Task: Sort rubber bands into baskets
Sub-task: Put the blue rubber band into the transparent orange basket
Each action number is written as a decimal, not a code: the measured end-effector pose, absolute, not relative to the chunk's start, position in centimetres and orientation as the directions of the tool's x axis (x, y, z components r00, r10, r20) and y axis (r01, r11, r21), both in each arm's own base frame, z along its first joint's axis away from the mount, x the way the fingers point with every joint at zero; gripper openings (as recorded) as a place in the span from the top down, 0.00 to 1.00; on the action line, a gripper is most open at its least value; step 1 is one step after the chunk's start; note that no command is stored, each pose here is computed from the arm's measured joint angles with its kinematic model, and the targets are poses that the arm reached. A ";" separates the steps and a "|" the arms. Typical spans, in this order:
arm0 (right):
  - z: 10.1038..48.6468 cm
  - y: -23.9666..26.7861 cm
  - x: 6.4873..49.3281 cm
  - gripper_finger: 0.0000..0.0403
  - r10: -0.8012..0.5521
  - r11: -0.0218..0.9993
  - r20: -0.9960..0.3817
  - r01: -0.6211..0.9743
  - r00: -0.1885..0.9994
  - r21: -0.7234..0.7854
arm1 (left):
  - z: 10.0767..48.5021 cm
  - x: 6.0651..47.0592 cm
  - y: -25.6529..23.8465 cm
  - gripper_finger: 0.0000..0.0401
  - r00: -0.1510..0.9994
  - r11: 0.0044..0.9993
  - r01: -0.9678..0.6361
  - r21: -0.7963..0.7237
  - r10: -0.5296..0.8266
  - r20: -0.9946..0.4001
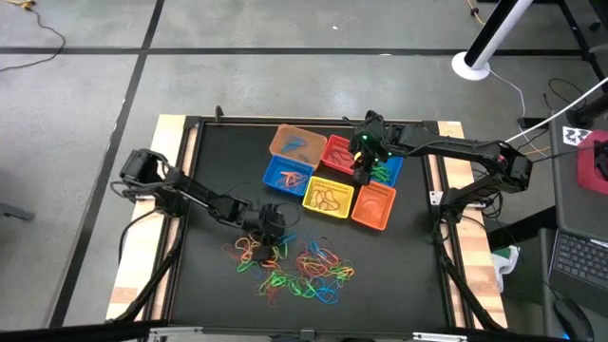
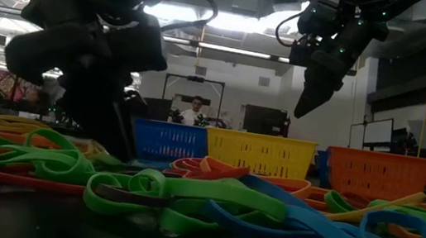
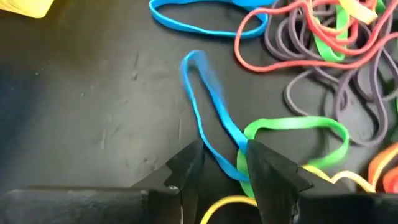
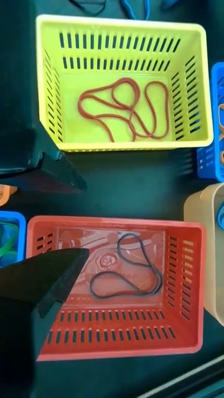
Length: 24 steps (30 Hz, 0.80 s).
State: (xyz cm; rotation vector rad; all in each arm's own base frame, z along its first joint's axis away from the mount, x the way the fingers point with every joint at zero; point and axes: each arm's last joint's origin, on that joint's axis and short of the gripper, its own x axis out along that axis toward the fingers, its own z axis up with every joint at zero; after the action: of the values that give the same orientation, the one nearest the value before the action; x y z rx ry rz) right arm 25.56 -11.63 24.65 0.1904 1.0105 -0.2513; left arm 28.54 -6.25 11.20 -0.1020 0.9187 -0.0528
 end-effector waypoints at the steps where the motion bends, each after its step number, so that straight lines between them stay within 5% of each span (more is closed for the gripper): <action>1: 24.6 -11.6 25.6 0.61 -0.119 0.955 -0.854 0.294 0.507 0.042 | 11.1 28.6 -6.3 0.69 0.607 0.993 -0.008 -0.119 -0.089 -0.790; 12: 24.6 -11.6 25.6 0.61 -0.117 0.955 -0.853 0.293 0.508 0.043 | 11.1 28.8 -6.3 0.98 0.614 0.993 -0.022 -0.116 -0.078 -0.786; 24: 24.6 -11.6 25.6 0.61 -0.117 0.955 -0.854 0.293 0.508 0.043 | 12.2 30.1 -6.1 0.99 0.642 0.991 -0.006 -0.137 -0.101 -0.760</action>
State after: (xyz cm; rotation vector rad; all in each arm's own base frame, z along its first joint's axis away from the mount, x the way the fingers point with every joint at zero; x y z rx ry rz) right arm 25.56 -11.62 24.65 0.1914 1.0100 -0.2487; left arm 30.11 -6.14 12.25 -0.1309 0.8728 -0.0540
